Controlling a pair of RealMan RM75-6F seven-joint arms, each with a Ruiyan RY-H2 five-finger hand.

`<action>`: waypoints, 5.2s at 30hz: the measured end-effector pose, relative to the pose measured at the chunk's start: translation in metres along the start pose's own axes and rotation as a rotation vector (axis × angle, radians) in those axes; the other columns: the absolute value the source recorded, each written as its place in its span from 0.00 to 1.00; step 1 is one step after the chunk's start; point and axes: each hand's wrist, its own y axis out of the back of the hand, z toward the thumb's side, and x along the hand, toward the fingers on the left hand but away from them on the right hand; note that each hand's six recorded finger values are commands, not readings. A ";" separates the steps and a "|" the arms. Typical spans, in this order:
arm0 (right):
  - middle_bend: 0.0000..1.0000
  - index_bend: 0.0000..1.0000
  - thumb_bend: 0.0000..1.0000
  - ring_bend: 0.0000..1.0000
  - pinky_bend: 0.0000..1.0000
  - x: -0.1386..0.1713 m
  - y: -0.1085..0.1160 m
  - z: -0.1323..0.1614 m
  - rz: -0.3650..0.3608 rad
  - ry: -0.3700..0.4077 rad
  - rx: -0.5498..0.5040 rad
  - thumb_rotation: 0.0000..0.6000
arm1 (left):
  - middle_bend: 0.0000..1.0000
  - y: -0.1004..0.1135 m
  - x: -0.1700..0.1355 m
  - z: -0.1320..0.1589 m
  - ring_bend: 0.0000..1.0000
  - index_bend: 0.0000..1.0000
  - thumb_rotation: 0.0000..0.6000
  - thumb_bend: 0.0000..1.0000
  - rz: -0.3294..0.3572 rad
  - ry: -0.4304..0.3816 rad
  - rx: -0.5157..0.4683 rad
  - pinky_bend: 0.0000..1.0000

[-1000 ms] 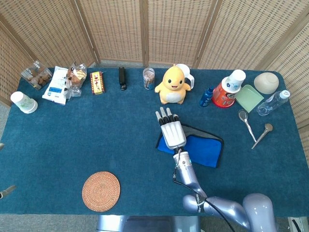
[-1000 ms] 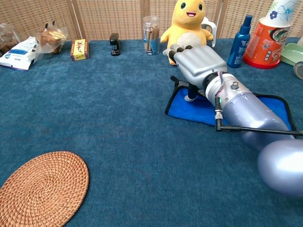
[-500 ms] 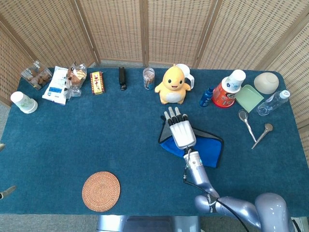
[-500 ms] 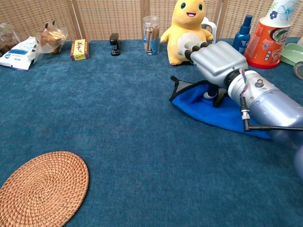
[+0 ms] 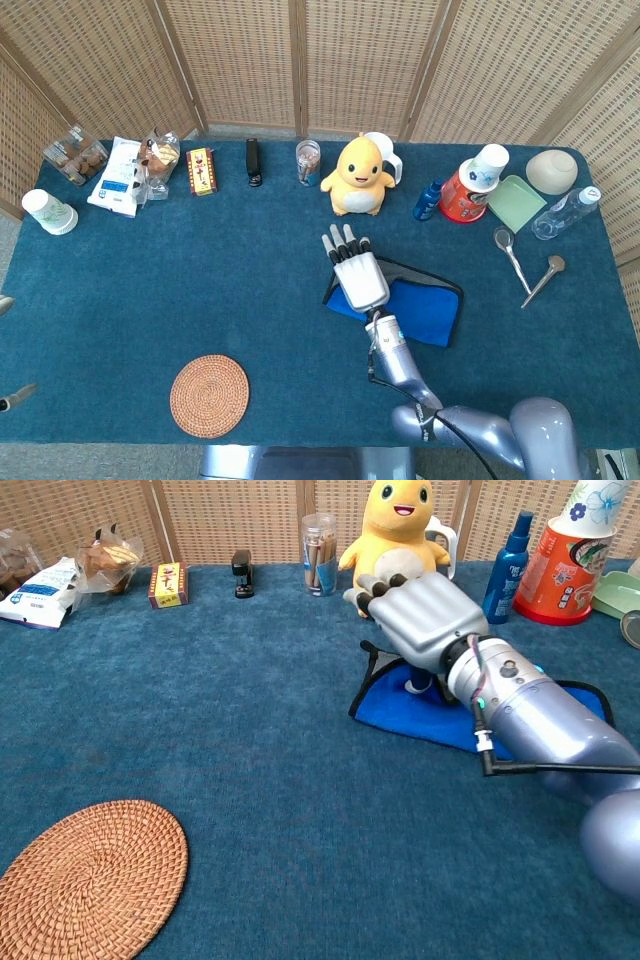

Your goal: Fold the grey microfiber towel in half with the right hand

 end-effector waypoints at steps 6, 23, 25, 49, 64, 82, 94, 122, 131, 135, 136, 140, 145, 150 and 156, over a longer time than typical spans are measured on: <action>0.00 0.00 0.00 0.00 0.34 -0.003 0.008 0.011 -0.030 0.005 0.018 1.00 | 0.00 0.001 -0.001 -0.001 0.00 0.00 1.00 0.13 -0.001 -0.002 -0.003 0.00; 0.00 0.14 0.00 0.00 0.34 0.028 0.010 -0.011 0.006 0.002 -0.092 1.00 | 0.00 0.000 -0.001 0.001 0.00 0.00 1.00 0.13 -0.005 -0.008 -0.002 0.00; 0.00 0.17 0.00 0.00 0.34 0.032 0.011 -0.014 0.011 0.006 -0.106 1.00 | 0.00 -0.001 0.000 0.001 0.00 0.00 1.00 0.13 -0.006 -0.006 0.000 0.00; 0.00 0.65 0.00 0.00 0.34 0.044 -0.002 -0.040 0.087 -0.037 -0.253 1.00 | 0.00 -0.005 0.001 0.003 0.00 0.00 1.00 0.13 -0.014 -0.003 0.012 0.00; 0.02 0.72 0.09 0.00 0.34 0.040 -0.001 -0.031 0.059 -0.024 -0.227 1.00 | 0.00 -0.003 0.001 0.002 0.00 0.00 1.00 0.13 -0.011 -0.003 0.005 0.00; 0.01 0.56 0.51 0.00 0.36 0.030 0.003 -0.019 0.035 0.022 -0.133 1.00 | 0.00 0.000 0.000 0.000 0.00 0.00 1.00 0.13 -0.008 -0.006 -0.005 0.00; 0.01 0.55 0.56 0.00 0.36 0.030 0.004 -0.019 0.039 0.030 -0.128 1.00 | 0.00 0.000 -0.001 0.001 0.00 0.00 1.00 0.13 -0.005 -0.008 -0.005 0.00; 0.00 0.05 0.14 0.00 0.37 0.002 0.004 -0.021 -0.019 -0.035 -0.024 1.00 | 0.00 0.000 -0.001 0.000 0.00 0.00 1.00 0.13 -0.011 -0.010 -0.010 0.00; 0.00 0.00 0.00 0.00 0.37 0.008 0.020 -0.025 -0.039 -0.021 -0.140 1.00 | 0.00 0.000 -0.001 0.001 0.00 0.00 1.00 0.13 -0.012 -0.012 -0.009 0.00; 0.00 0.00 0.00 0.00 0.37 0.015 0.029 -0.030 -0.058 -0.001 -0.184 1.00 | 0.00 0.000 -0.001 0.000 0.00 0.00 1.00 0.13 -0.011 -0.011 -0.007 0.00; 0.00 0.00 0.00 0.00 0.37 0.017 0.032 -0.032 -0.067 0.009 -0.192 1.00 | 0.00 0.000 -0.001 0.000 0.00 0.00 1.00 0.13 -0.010 -0.011 -0.007 0.00; 0.00 0.00 0.00 0.00 0.38 0.022 0.039 -0.039 -0.105 0.042 -0.224 1.00 | 0.00 0.001 -0.002 0.000 0.00 0.00 1.00 0.13 -0.007 -0.011 -0.009 0.00; 0.00 0.00 0.00 0.01 0.38 0.033 0.052 -0.054 -0.187 0.075 -0.313 1.00 | 0.00 0.001 -0.002 0.000 0.00 0.00 1.00 0.13 -0.004 -0.012 -0.009 0.00; 0.00 0.00 0.00 0.01 0.38 0.051 0.065 -0.083 -0.284 0.081 -0.384 0.93 | 0.00 0.001 -0.003 0.000 0.00 0.00 1.00 0.13 -0.002 -0.011 -0.004 0.00; 0.00 0.00 0.00 0.01 0.38 0.071 0.064 -0.122 -0.304 0.039 -0.367 0.77 | 0.00 0.000 -0.003 0.001 0.00 0.00 1.00 0.13 0.008 -0.014 0.014 0.00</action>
